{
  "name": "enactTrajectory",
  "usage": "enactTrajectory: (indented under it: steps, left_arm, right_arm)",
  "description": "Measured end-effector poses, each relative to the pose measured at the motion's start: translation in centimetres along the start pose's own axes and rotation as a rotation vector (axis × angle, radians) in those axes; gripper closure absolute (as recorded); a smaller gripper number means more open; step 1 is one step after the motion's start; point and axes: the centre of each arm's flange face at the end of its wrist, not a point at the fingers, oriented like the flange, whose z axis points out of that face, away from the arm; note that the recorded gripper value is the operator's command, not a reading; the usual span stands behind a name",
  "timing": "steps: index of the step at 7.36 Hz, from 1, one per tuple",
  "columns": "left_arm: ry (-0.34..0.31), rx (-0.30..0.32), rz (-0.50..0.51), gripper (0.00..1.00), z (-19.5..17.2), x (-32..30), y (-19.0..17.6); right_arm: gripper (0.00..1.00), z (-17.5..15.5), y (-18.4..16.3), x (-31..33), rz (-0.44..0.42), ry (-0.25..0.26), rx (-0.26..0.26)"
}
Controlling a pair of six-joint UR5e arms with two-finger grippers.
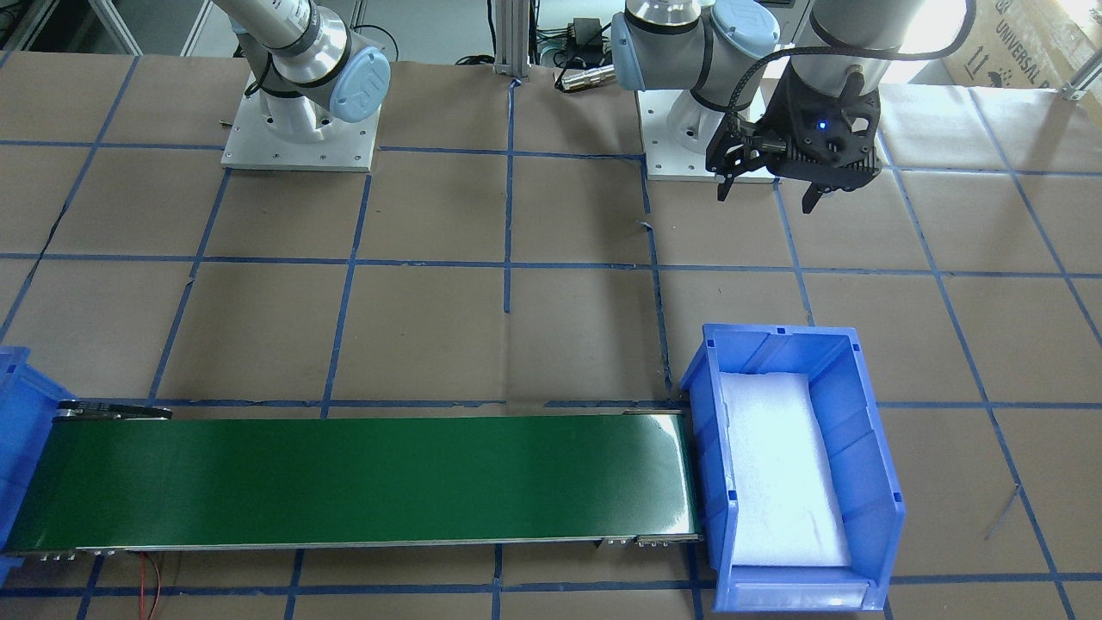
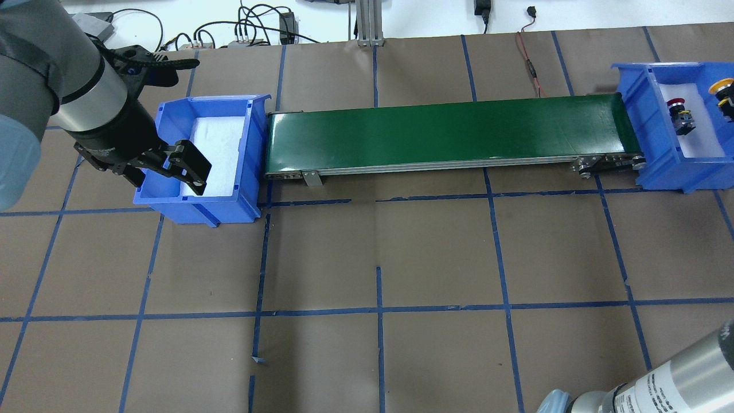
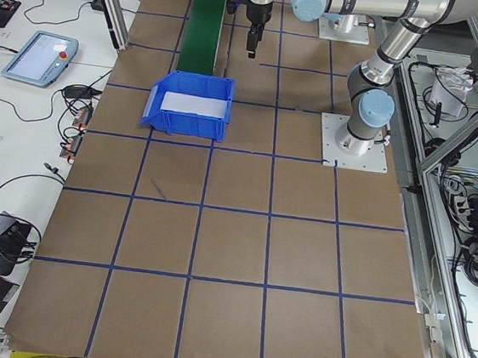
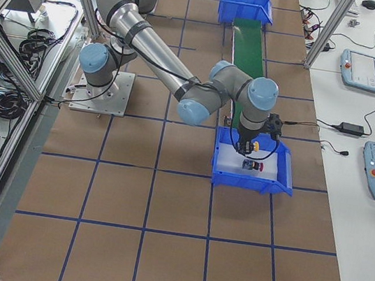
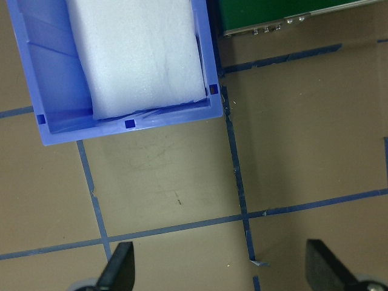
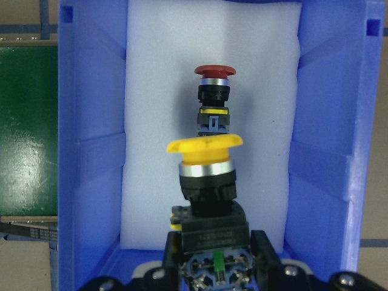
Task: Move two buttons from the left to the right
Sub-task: 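Lower the yellow-capped button beside the red one in the far bin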
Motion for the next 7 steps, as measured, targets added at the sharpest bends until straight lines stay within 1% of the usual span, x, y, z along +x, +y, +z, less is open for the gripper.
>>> enactTrajectory:
  steps: [2,3,5,7]
  left_arm:
    - [-0.001,0.001,-0.001,0.0,-0.1,0.0,-0.1]
    - [-0.003,0.002,-0.002,0.0,-0.2,-0.1,-0.1]
    - [-0.004,0.0,-0.002,0.0,-0.2,-0.2,-0.1]
    - [-0.005,-0.001,-0.002,0.0,-0.4,-0.3,-0.3]
  right_arm:
    - [0.95,2.5,-0.9,0.2,0.06,-0.015,-0.021]
    - [0.95,3.7,-1.4,0.4,0.08,-0.014,-0.027]
    - [0.95,6.2,-2.1,1.3,0.091,0.009,-0.043]
    - [0.95,7.4,-3.1,1.4,0.083,0.02,-0.044]
